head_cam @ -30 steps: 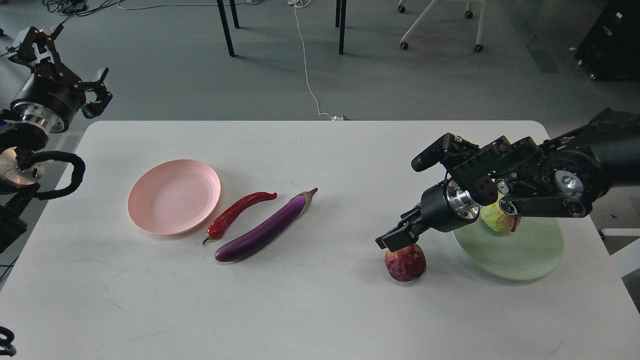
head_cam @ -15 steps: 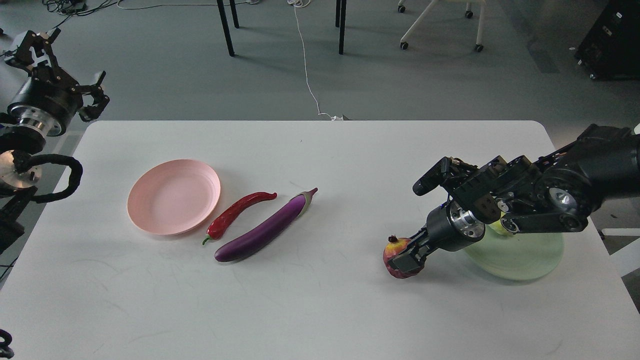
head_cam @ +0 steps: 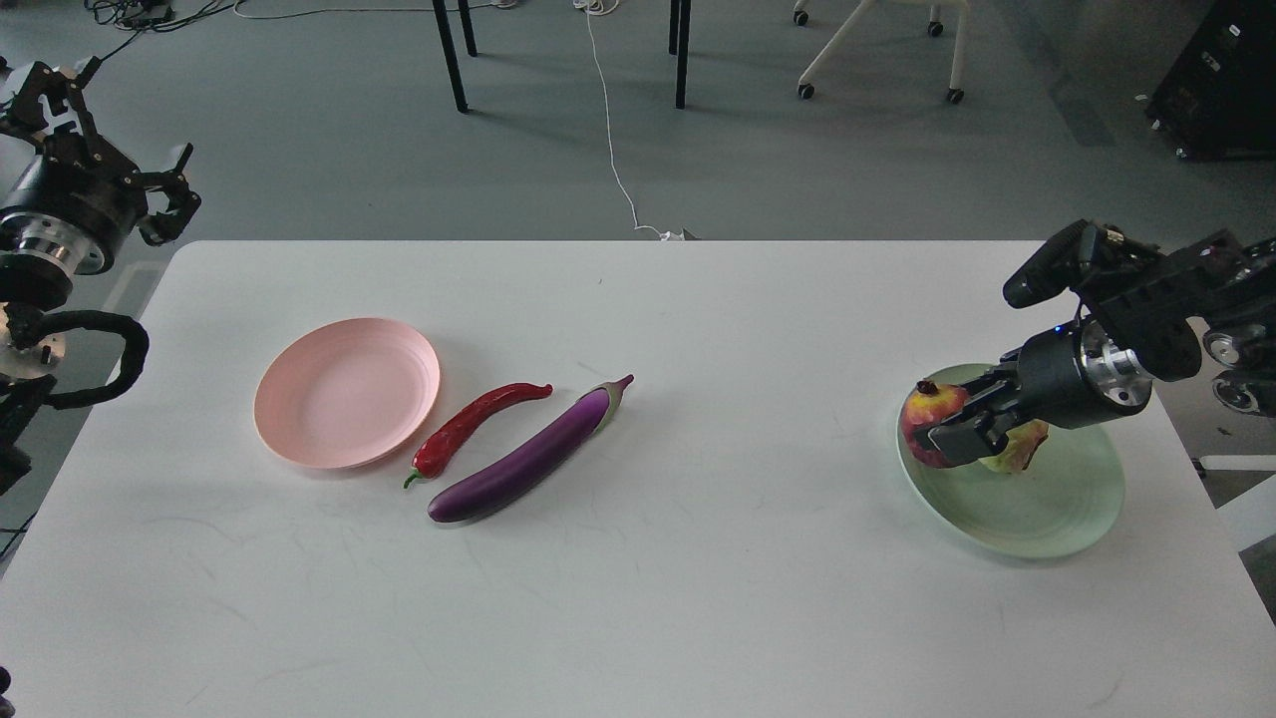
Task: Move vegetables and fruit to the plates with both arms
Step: 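Place the apple on the green plate and lift the right gripper away, then return the right arm to rest and extend the left arm forward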
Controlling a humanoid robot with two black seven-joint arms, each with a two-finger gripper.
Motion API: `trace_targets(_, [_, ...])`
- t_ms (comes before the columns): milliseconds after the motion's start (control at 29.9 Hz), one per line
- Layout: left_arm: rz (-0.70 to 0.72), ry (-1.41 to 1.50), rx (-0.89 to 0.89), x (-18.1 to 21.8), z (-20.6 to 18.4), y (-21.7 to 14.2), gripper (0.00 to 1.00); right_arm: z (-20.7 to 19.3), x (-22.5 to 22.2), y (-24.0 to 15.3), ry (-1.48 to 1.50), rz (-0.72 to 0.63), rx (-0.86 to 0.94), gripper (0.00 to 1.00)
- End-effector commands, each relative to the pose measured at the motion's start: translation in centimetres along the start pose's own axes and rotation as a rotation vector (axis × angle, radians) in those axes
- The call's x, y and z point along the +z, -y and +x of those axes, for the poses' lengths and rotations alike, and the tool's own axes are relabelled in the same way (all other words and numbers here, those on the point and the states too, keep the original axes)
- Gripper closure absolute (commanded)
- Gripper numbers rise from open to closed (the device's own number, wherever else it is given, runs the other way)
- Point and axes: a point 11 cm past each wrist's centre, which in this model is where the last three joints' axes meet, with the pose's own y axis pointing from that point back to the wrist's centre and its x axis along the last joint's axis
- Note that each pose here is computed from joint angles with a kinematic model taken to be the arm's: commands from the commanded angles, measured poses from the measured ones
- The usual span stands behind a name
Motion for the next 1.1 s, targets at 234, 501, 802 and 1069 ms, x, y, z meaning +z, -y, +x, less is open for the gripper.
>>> trace_targets(234, [0.000, -0.001, 0.000, -0.1, 0.0, 0.0, 0.02, -2.7, 0.9, 1.4, 0.028, -0.013, -0.044, 0.21])
trace_targets(501, [0.005, 0.001, 0.001, -0.1, 0.1, -0.1, 0.02, 1.2, 1.3, 0.5, 0.071, -0.010, 0.108, 0.02])
trace_targets(802, [0.024, 0.047, -0.018, 0.5, -0.1, -0.1, 0.02, 9.9, 6.7, -3.8, 0.428, -0.024, 0.608, 0.02])
trace_targets(1069, [0.057, 0.233, -0.115, 1.2, -2.8, 1.2, 0.03, 12.9, 7.1, -1.8, 0.670, 0.135, 0.907, 0.01])
